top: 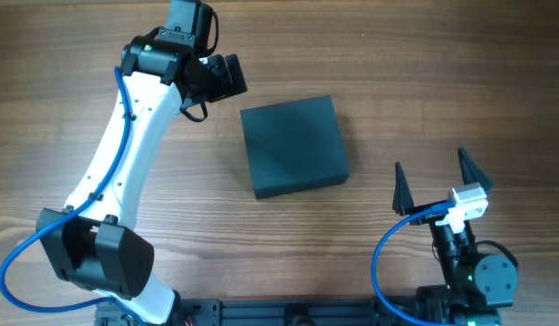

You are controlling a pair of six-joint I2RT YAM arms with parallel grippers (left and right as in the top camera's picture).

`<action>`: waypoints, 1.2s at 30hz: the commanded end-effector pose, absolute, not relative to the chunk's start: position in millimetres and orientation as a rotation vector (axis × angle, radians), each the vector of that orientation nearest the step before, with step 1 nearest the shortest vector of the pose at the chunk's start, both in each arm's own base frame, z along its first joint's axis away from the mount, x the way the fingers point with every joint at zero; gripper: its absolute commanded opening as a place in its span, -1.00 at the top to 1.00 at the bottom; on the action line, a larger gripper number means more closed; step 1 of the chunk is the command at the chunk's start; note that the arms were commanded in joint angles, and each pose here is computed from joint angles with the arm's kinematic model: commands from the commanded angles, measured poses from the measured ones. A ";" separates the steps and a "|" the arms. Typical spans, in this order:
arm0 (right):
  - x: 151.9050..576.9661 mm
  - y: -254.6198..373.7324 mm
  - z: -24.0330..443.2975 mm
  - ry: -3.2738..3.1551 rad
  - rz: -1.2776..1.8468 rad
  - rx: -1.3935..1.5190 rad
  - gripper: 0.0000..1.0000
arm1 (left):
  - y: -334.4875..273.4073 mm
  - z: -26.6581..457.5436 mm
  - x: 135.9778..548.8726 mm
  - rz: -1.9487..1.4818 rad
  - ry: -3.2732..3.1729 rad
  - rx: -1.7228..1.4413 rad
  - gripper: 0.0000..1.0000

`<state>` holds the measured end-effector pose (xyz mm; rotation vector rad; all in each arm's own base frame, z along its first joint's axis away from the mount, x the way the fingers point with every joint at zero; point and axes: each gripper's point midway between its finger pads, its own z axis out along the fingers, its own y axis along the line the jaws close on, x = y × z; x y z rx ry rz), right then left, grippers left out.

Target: Pack container

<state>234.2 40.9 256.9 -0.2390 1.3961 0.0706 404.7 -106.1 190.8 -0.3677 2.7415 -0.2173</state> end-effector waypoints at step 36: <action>245.7 28.1 173.6 1.576 0.127 -0.084 -0.99 | -103.1 197.4 407.3 -0.216 2.720 -0.368 -1.00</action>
